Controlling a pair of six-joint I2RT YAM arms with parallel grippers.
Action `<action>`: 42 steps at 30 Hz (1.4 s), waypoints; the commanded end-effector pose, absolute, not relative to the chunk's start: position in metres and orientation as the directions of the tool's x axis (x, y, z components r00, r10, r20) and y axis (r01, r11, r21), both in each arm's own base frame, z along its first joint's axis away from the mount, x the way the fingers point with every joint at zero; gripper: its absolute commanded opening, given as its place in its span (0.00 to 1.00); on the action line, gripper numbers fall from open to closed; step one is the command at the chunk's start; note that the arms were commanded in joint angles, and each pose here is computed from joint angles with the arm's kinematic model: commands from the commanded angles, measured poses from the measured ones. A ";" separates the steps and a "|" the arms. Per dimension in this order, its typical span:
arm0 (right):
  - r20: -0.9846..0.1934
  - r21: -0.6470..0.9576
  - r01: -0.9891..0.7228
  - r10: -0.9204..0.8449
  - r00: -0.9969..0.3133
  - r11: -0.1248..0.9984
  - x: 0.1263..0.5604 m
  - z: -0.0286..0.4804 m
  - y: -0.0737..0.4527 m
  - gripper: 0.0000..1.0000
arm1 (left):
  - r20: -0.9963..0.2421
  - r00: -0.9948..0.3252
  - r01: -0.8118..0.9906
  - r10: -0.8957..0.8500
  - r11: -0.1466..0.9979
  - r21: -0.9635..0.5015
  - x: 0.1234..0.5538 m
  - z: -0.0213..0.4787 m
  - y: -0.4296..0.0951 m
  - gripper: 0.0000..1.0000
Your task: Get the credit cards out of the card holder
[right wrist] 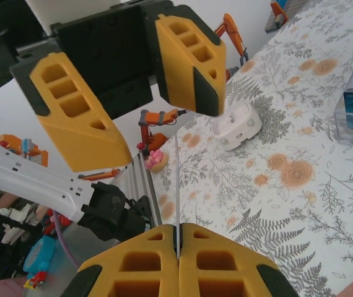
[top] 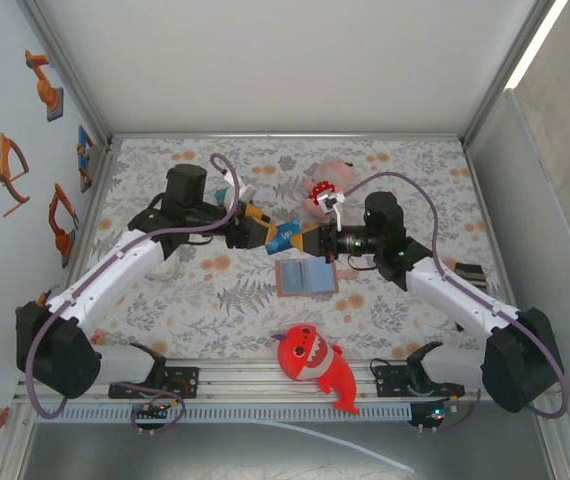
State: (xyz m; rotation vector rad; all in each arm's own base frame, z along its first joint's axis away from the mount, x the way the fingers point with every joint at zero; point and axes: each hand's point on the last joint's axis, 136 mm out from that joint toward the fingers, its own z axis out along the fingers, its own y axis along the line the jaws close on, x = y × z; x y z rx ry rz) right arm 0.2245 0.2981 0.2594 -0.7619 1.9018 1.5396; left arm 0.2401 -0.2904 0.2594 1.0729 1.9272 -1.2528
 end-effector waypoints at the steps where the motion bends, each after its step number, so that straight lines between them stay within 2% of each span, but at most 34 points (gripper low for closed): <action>1: -0.768 0.621 -0.773 -0.097 -0.633 0.130 0.220 0.274 0.305 0.00 | -0.815 -0.473 0.880 0.333 0.148 -0.450 0.229 0.263 -0.293 0.56; 2: -0.768 0.621 -0.773 -0.101 -0.633 0.129 0.220 0.273 0.305 0.00 | -0.813 -0.476 0.879 0.335 0.141 -0.456 0.228 0.261 -0.294 0.55; 3: -0.766 0.622 -0.772 -0.104 -0.635 0.130 0.221 0.273 0.306 0.00 | -0.813 -0.476 0.878 0.336 0.129 -0.461 0.227 0.262 -0.295 0.50; 5: -0.765 0.622 -0.772 -0.106 -0.635 0.130 0.222 0.272 0.307 0.00 | -0.809 -0.480 0.874 0.339 0.113 -0.472 0.227 0.261 -0.297 0.32; 6: -0.766 0.621 -0.773 -0.107 -0.634 0.130 0.222 0.272 0.308 0.00 | -0.807 -0.481 0.874 0.342 0.110 -0.474 0.227 0.260 -0.298 0.18; 7: -0.767 0.619 -0.773 -0.105 -0.633 0.137 0.224 0.272 0.307 0.00 | -0.807 -0.481 0.874 0.344 0.109 -0.474 0.227 0.260 -0.298 0.07; 8: -0.768 0.615 -0.774 -0.106 -0.631 0.153 0.226 0.271 0.307 0.00 | -0.807 -0.477 0.876 0.347 0.109 -0.470 0.227 0.259 -0.298 0.01; 9: -0.770 0.608 -0.774 -0.107 -0.630 0.177 0.228 0.268 0.306 0.00 | -0.809 -0.471 0.879 0.352 0.112 -0.463 0.228 0.258 -0.297 0.00; 10: -0.767 0.604 -0.769 -0.111 -0.632 0.208 0.231 0.265 0.304 0.06 | -0.811 -0.463 0.885 0.358 0.127 -0.449 0.230 0.257 -0.295 0.00; 13: -0.755 0.584 -0.749 -0.130 -0.643 0.313 0.240 0.252 0.297 0.35 | -0.818 -0.440 0.898 0.370 0.196 -0.395 0.244 0.250 -0.287 0.00; 15: -0.747 0.567 -0.734 -0.142 -0.649 0.374 0.245 0.244 0.292 0.41 | -0.820 -0.424 0.903 0.385 0.249 -0.350 0.256 0.245 -0.279 0.00; 17: -0.735 0.551 -0.710 -0.148 -0.661 0.438 0.251 0.236 0.286 0.57 | -0.821 -0.397 0.909 0.411 0.301 -0.290 0.271 0.238 -0.268 0.00; 22: -0.689 0.498 -0.615 -0.151 -0.709 0.612 0.268 0.212 0.266 0.58 | -0.807 -0.336 0.902 0.486 0.412 -0.127 0.313 0.218 -0.241 0.00; 29: -0.634 0.389 -0.469 -0.138 -0.761 0.793 0.279 0.176 0.236 0.56 | -0.781 -0.287 0.893 0.554 0.450 -0.010 0.357 0.193 -0.213 0.00; 35: -0.624 0.344 -0.401 -0.113 -0.773 0.849 0.279 0.166 0.222 0.56 | -0.751 -0.223 0.903 0.622 0.422 0.081 0.381 0.169 -0.203 0.00; 42: -0.630 0.321 -0.372 -0.097 -0.771 0.871 0.282 0.167 0.215 0.56 | -0.722 -0.189 0.925 0.665 0.367 0.096 0.390 0.150 -0.202 0.02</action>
